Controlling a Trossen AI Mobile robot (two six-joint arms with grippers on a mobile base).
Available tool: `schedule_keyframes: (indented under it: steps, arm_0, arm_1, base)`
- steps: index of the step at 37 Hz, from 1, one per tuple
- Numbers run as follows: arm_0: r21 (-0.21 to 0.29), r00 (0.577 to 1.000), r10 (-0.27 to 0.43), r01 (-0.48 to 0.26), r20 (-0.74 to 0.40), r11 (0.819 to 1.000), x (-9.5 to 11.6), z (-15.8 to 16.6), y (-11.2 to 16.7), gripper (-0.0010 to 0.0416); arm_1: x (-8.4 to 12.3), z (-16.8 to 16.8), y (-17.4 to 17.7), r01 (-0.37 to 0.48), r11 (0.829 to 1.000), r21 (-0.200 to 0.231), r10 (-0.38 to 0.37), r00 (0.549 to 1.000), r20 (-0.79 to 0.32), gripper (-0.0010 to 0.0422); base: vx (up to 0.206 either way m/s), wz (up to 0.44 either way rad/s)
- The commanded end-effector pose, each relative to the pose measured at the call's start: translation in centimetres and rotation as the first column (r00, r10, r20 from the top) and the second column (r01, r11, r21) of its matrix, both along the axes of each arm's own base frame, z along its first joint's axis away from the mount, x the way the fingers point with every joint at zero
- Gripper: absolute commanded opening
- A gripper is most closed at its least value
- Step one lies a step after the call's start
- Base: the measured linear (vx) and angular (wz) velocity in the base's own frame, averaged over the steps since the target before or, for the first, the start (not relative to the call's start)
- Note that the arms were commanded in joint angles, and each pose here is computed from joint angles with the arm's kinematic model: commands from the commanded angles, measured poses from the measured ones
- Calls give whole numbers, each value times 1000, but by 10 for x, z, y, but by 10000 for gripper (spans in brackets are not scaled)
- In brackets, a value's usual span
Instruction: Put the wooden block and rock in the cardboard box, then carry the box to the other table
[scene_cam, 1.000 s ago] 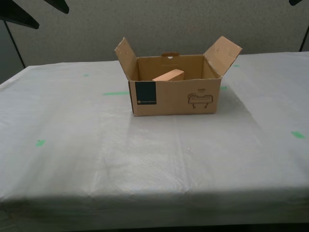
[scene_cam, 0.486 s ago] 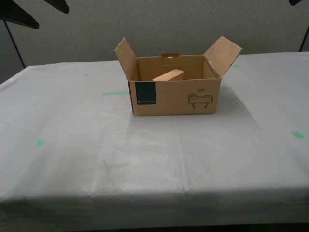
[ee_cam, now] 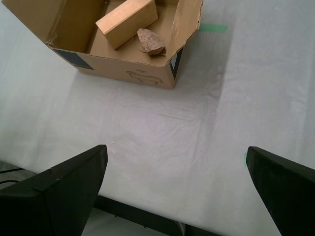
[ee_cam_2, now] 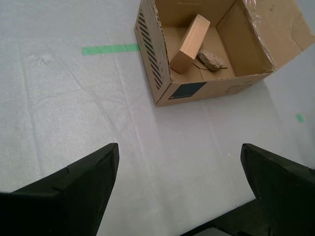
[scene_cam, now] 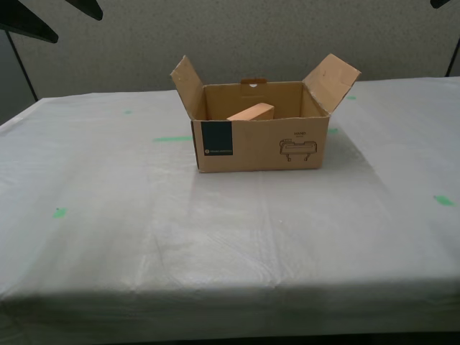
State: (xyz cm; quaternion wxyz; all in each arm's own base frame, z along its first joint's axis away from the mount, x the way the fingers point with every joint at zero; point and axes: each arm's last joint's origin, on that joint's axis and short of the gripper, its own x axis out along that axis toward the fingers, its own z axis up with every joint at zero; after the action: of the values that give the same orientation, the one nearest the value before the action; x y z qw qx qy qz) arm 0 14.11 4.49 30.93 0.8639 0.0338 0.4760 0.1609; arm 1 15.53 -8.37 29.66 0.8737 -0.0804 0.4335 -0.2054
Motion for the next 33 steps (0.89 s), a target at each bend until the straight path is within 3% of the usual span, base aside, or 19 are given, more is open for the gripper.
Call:
schedule_keyframes:
  steps: [1, 33]
  arm_0:
    - [2, 1000, 1, -1, 0, 1000, 0, 0, 0, 394]
    - [2, 1000, 1, -1, 0, 1000, 0, 0, 0, 393]
  arm_1:
    - [0, 1, 0, 4, 1000, -2, -4, 1000, 2, 336]
    - [0, 0, 0, 4, 1000, -2, -4, 1000, 2, 336]
  base:
    - [0, 0]
    - [0, 0]
